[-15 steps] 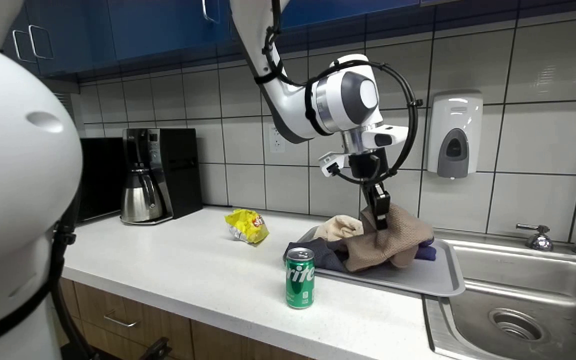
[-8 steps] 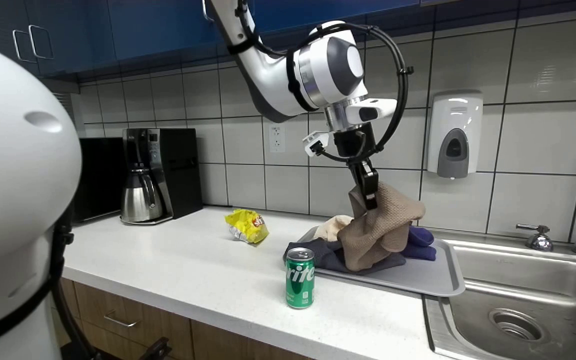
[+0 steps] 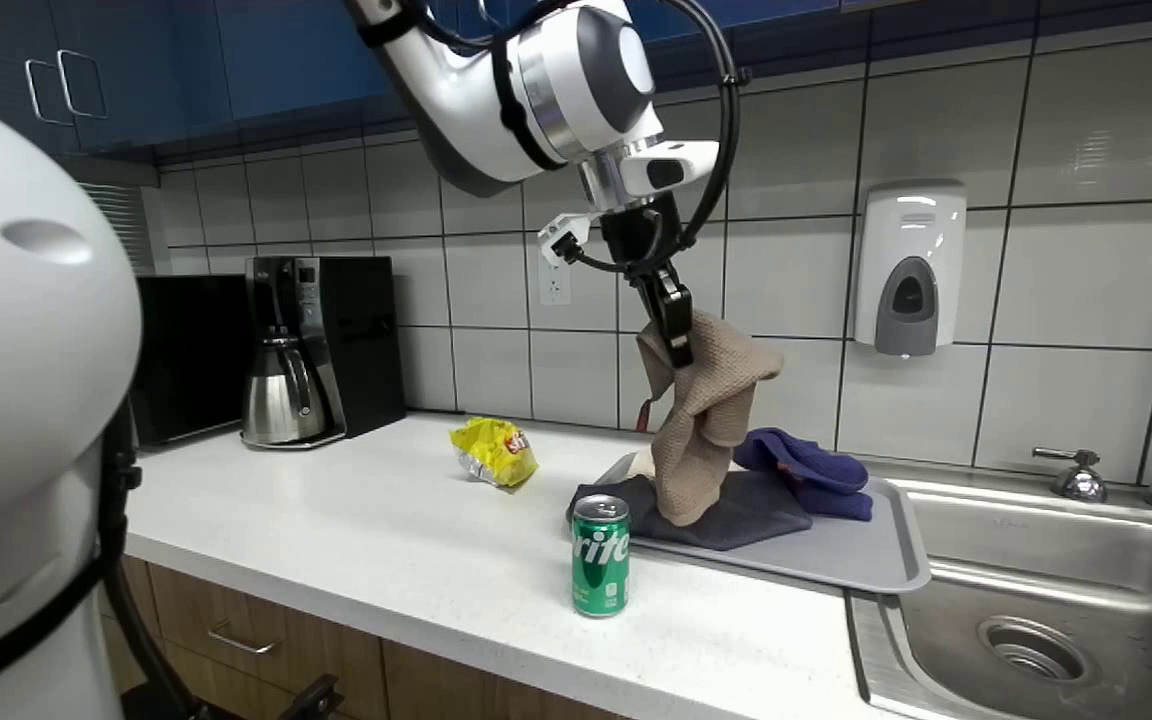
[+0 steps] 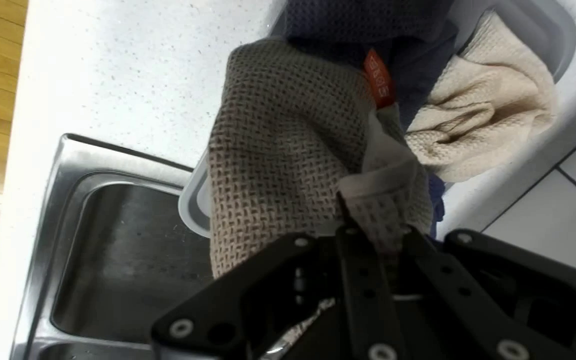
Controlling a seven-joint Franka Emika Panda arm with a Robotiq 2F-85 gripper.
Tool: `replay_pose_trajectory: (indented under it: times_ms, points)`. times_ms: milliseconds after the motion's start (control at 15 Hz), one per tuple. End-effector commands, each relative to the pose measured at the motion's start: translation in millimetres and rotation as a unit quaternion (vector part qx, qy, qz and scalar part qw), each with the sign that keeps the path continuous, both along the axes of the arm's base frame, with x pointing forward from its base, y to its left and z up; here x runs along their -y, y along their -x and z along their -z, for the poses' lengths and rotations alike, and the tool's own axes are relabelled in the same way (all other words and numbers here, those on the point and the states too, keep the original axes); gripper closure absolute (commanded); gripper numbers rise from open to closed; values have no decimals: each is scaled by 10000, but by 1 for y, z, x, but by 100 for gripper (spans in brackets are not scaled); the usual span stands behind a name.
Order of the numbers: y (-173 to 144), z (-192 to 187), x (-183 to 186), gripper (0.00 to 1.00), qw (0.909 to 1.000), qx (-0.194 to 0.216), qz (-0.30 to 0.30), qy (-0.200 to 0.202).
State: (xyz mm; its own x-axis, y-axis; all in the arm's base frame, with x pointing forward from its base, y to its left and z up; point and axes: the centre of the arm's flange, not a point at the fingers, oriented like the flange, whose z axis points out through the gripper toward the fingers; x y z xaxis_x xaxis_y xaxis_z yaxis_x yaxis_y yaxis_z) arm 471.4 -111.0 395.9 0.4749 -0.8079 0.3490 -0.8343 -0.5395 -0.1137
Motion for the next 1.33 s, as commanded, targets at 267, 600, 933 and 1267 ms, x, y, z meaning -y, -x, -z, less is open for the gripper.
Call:
replay_pose_trajectory:
  times_ms: [267,600,933,1267]
  points:
    - [25,-38,-60,99,9984,281,-472,121]
    - [31,-45,-94,99,9960,379,-804,90]
    - [40,-45,-127,99,9936,358,-1067,-90]
    - [43,-34,-158,99,9907,239,-1312,-283]
